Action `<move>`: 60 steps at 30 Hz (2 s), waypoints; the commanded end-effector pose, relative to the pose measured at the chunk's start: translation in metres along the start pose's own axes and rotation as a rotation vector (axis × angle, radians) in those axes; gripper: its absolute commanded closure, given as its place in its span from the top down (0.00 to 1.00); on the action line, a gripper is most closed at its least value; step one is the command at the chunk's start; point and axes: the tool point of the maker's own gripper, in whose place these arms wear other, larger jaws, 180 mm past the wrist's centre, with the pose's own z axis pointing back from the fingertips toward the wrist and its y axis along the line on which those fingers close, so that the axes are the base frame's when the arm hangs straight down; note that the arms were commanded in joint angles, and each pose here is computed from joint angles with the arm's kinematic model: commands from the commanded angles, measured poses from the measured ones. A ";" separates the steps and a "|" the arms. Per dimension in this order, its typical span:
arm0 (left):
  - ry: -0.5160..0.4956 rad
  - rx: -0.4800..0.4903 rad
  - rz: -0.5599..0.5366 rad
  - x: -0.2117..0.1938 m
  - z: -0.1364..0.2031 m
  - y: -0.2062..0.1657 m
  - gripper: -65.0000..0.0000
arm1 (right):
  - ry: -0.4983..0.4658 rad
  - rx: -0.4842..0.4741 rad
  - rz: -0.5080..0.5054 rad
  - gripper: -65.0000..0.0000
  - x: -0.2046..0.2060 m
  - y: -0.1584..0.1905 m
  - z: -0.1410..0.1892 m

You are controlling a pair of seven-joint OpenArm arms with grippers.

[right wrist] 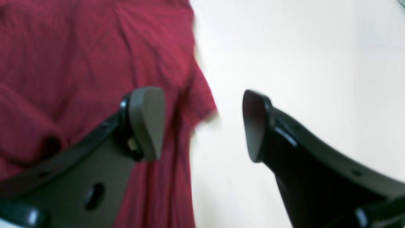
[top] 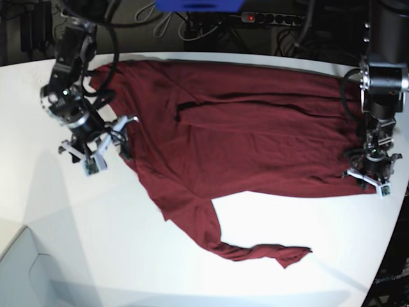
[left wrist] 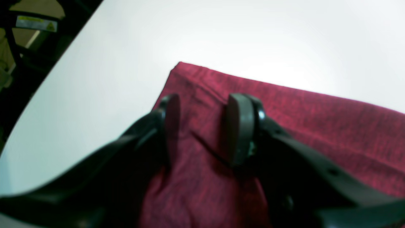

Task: Layout the t-shirt on the table in an organized manner, then fold the t-shirt properly
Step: 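Release the shirt and move both grippers along its sides toward the hem, then grasp the shirt side edges with both grippers partway along the body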

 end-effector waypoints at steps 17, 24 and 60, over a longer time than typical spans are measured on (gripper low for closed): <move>0.023 0.014 -0.017 -0.004 0.001 0.011 0.37 | 0.089 0.133 -0.095 0.59 -0.002 0.014 -0.069; 0.036 0.016 -0.023 -0.011 0.003 0.013 0.37 | 0.091 0.136 -0.097 0.38 -0.003 0.015 -0.070; 0.057 0.021 -0.026 -0.026 0.009 0.017 0.37 | 0.060 -0.008 -0.018 0.00 -0.029 0.012 0.024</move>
